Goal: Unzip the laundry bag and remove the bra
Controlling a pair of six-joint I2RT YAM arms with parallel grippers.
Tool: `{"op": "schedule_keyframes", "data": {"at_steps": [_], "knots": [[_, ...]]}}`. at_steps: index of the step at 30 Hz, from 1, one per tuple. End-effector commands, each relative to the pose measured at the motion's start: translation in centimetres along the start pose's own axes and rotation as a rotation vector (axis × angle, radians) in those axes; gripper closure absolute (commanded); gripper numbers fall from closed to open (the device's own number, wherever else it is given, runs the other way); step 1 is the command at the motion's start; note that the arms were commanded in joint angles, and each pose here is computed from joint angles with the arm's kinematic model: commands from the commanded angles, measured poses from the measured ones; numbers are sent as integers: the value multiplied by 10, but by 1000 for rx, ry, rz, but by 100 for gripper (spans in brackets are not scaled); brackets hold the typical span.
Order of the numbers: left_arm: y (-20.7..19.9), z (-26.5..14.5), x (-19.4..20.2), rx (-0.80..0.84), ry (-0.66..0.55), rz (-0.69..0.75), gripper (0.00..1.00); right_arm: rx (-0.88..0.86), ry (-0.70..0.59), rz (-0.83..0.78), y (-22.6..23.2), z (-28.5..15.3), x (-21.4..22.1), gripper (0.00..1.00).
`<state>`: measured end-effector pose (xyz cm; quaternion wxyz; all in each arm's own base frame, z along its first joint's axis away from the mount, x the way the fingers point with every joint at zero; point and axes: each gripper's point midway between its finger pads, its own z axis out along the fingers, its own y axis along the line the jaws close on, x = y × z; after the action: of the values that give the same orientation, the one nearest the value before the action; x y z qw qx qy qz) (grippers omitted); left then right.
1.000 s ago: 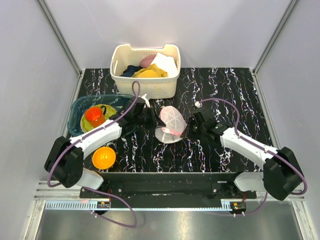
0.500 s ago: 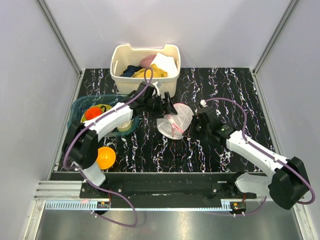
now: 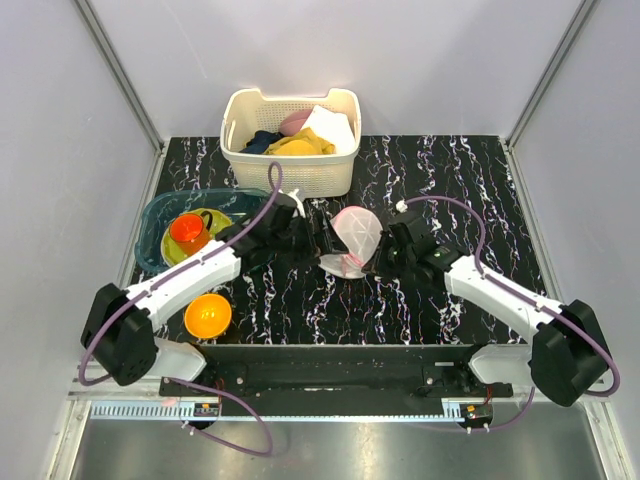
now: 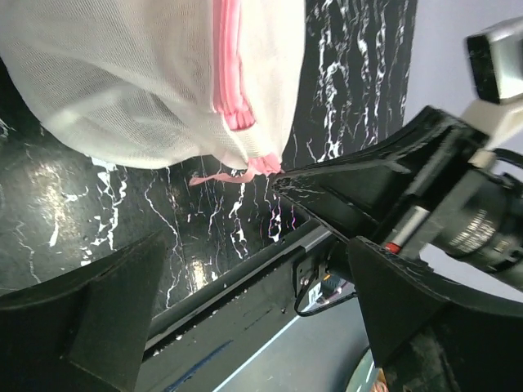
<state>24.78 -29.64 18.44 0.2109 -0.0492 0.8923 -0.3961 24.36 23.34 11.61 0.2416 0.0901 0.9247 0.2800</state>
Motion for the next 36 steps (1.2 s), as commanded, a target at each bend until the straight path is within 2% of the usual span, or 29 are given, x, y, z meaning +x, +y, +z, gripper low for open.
{"op": "schedule_keyframes", "data": {"at_steps": [1, 5, 8, 9, 11, 12, 13, 19, 21, 27, 31, 33, 34, 35, 36], "knots": [[-16, 18, -5, 49, -25, -57, 4, -76, -51, -13, 28, -5, -20, 100], [-18, 37, -14, 54, -45, -87, 10, -76, -48, -16, 28, -7, -18, 100], [-23, 50, -21, 67, -47, -88, 27, -76, -48, -23, 26, -10, -17, 100], [-17, 58, -21, 49, -38, -92, 49, -74, -43, -22, 25, -10, -15, 100], [-16, 60, -25, 21, -39, -71, 70, -71, -33, -33, 20, -10, -11, 100], [-13, 61, -25, 7, -33, -68, 91, -52, -25, -41, 13, -10, -7, 100], [-11, 61, -24, -4, -29, -64, 99, -32, -32, -49, 6, -10, -7, 100], [-9, 41, -32, 4, -69, -29, 100, 66, -59, 6, -47, -15, -13, 100], [-11, 35, -37, 8, -83, -20, 100, 69, -69, 14, -52, -18, -15, 100], [-23, 37, -53, 13, -83, 31, 100, -17, -82, -21, -17, -35, -19, 100], [-50, 48, -82, 58, -140, 62, 100, -63, -80, -60, 15, -46, -15, 100], [-43, 65, -82, 16, -101, 66, 100, -105, -80, -69, 33, -52, -14, 100], [-44, 67, -85, 8, -93, 85, 96, -115, -82, -66, 38, -55, -14, 100], [-54, 67, -92, 18, -94, 102, 85, -121, -89, -61, 40, -57, -16, 100], [-50, 69, -89, -4, -68, 105, 68, -130, -99, -60, 44, -60, -19, 100]]}}
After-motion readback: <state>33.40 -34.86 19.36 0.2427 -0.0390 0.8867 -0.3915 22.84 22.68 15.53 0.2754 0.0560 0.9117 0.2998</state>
